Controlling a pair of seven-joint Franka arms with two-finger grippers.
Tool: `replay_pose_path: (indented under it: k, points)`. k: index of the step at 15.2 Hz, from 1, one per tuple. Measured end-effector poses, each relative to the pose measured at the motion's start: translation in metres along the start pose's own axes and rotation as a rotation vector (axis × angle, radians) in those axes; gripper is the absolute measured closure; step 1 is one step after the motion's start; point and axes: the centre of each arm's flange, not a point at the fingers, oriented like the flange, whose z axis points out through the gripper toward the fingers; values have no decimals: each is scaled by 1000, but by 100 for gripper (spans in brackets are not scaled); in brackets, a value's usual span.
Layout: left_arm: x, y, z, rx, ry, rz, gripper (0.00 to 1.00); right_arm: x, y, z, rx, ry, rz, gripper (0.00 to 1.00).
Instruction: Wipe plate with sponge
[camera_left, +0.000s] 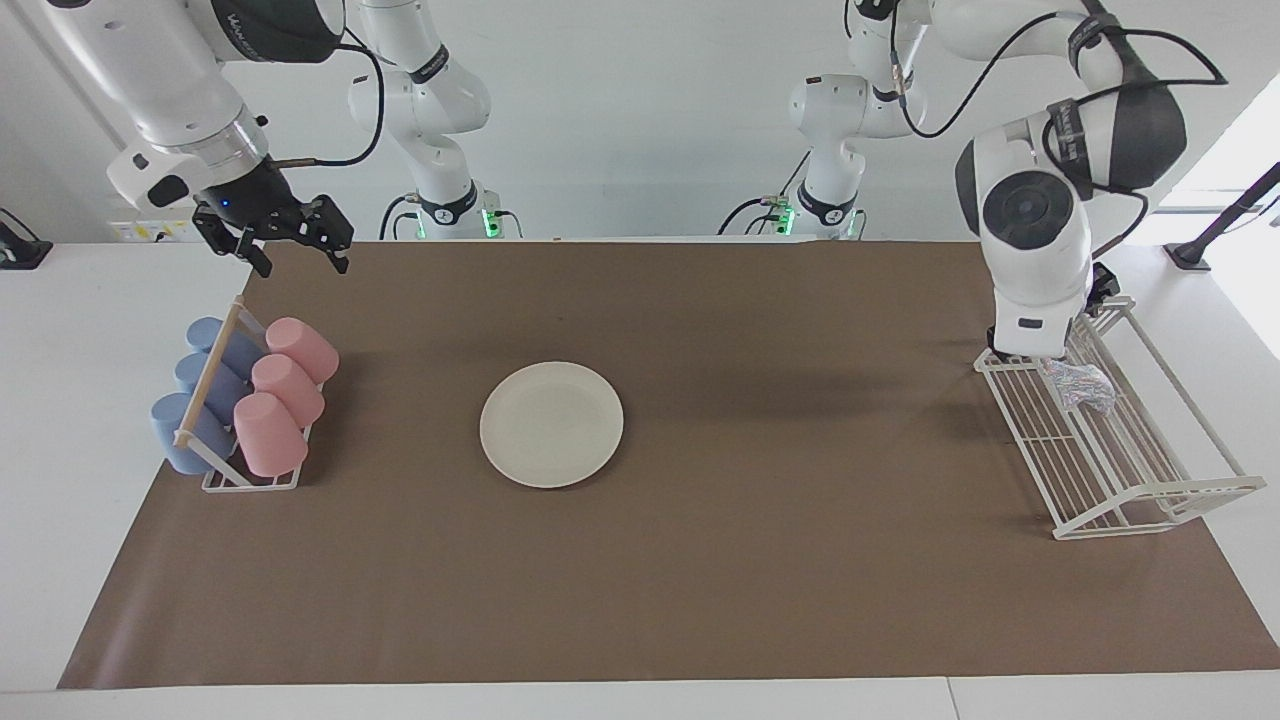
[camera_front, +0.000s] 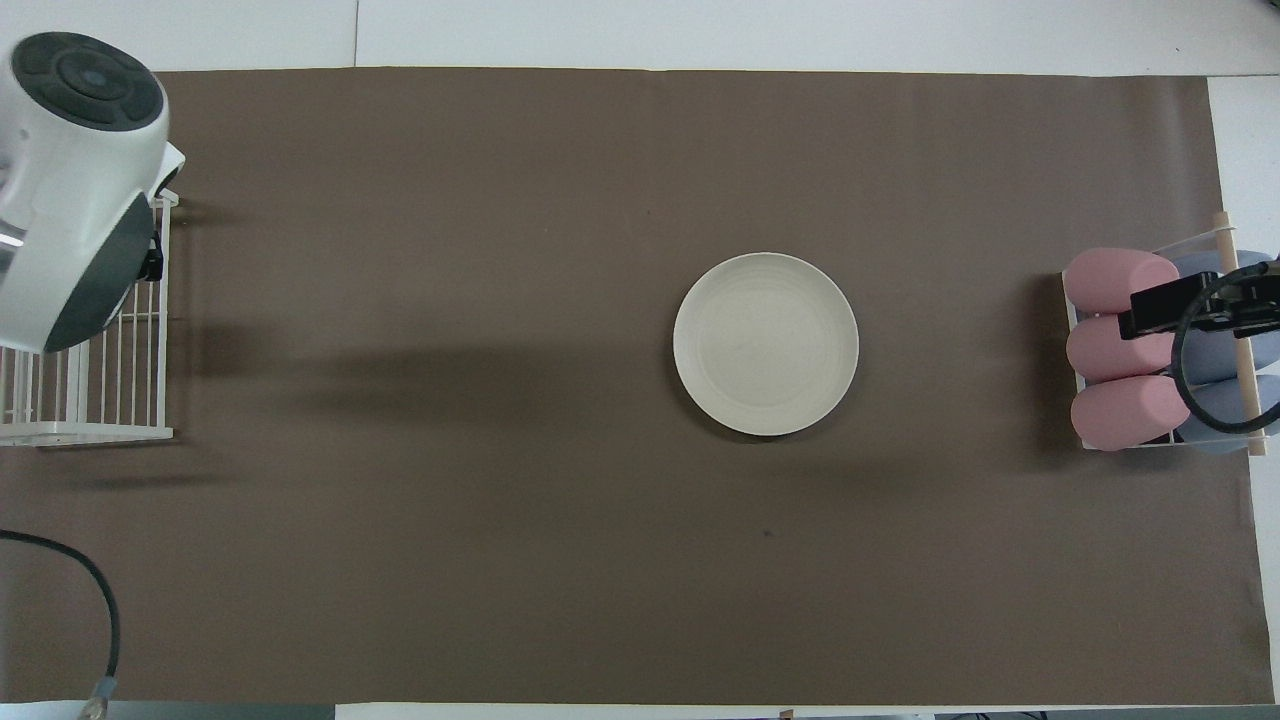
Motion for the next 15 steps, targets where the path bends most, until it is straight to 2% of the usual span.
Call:
replay_pose_path:
  k: [3,6,9,15]
  points:
    - [-22,-47,-24,-225,-57,26,0,0,0,0,0,0,3,0]
    - [-43,-75,-37,-379,-89,86,0,0,0,0,0,0,18,0]
    - [-52,-67,-45,-471,-97,109,0,0,0,0,-3,0,21,0]
    - [-55,-55,-61,-525,-139,147,0,0,1,0,-3,0,22,0]
